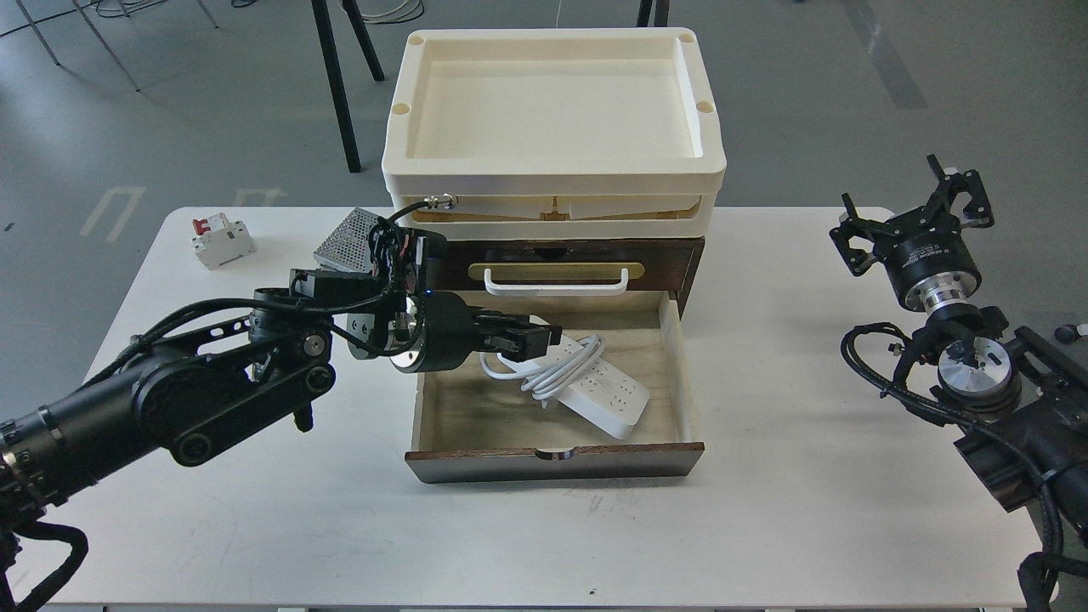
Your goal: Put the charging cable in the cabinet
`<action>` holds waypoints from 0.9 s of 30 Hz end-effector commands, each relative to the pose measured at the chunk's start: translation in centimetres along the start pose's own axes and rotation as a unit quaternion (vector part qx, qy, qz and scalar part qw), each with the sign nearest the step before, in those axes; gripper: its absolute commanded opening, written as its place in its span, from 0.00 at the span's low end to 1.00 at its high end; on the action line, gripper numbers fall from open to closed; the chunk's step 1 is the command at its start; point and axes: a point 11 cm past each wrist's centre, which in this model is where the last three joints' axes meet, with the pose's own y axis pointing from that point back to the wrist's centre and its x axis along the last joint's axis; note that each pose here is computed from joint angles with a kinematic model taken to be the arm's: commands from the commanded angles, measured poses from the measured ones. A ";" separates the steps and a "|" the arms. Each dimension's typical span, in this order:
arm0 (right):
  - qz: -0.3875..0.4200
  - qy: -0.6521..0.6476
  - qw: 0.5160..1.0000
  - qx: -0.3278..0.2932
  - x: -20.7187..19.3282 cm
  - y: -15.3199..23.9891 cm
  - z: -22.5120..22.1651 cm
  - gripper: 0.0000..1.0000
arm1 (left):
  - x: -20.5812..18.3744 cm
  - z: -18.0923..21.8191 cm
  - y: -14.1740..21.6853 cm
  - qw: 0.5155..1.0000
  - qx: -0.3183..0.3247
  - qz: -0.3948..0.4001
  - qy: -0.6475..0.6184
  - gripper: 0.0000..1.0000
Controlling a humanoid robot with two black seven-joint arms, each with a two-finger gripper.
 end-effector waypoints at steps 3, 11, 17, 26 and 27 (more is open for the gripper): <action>0.000 0.001 1.000 -0.001 0.1 0.1 0.0 1.00 | 5.8 6.2 4.0 0.975 -0.189 0.092 0.078 0.95; -0.003 0.001 1.000 -0.004 -0.1 0.0 0.2 1.00 | 16.6 8.0 15.1 0.844 -0.396 0.273 0.237 0.99; 0.000 -0.001 1.000 -0.002 0.0 0.0 0.0 1.00 | 19.9 0.2 20.7 0.736 -0.422 0.367 0.382 0.99; -0.004 0.006 1.000 0.002 -0.3 -0.3 -0.7 1.00 | 16.1 -16.3 24.1 0.560 -0.346 0.505 0.559 0.99; -0.005 0.004 1.000 0.002 -0.3 -0.3 -0.7 1.00 | 15.0 -17.6 24.2 0.547 -0.334 0.514 0.570 0.99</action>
